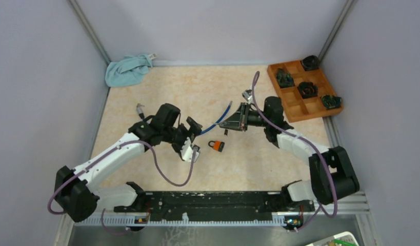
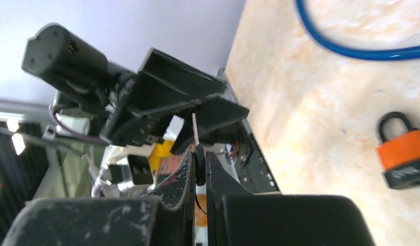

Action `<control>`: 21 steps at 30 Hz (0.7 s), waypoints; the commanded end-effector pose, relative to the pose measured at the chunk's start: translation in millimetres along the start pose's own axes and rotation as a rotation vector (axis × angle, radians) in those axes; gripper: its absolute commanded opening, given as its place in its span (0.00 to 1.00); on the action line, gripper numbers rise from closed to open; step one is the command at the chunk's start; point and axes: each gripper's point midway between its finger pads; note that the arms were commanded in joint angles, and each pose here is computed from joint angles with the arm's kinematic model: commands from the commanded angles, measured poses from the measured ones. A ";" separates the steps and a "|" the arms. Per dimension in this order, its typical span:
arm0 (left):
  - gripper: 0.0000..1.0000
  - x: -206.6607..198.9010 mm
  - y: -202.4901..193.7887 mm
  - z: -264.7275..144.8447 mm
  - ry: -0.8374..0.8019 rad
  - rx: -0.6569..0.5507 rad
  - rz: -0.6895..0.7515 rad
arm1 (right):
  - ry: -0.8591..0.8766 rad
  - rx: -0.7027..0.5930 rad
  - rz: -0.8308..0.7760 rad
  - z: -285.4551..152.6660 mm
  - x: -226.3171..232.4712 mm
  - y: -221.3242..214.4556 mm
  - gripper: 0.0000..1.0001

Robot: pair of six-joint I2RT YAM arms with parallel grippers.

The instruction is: Unlock with the key

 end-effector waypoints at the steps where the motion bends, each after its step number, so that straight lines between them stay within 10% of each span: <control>1: 0.96 -43.6 -23.0 11.6 -0.145 0.095 -0.280 | -0.176 -0.018 -0.126 -22.9 -4.5 20.6 0.00; 10: 0.95 -31.6 -41.9 33.7 -0.193 0.152 -0.570 | -0.255 -0.042 -0.092 -32.0 -14.3 28.3 0.00; 21: 0.95 -40.4 -9.9 64.9 -0.364 -0.070 -0.667 | -0.320 -0.074 -0.104 -41.0 -12.7 34.4 0.00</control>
Point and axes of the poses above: each gripper's point midway between its finger pads, its own z axis out along the fingers, its own x axis along the line the jaws close on, y = z × x, and after that the axes turned 5 degrees about -z, right-handed
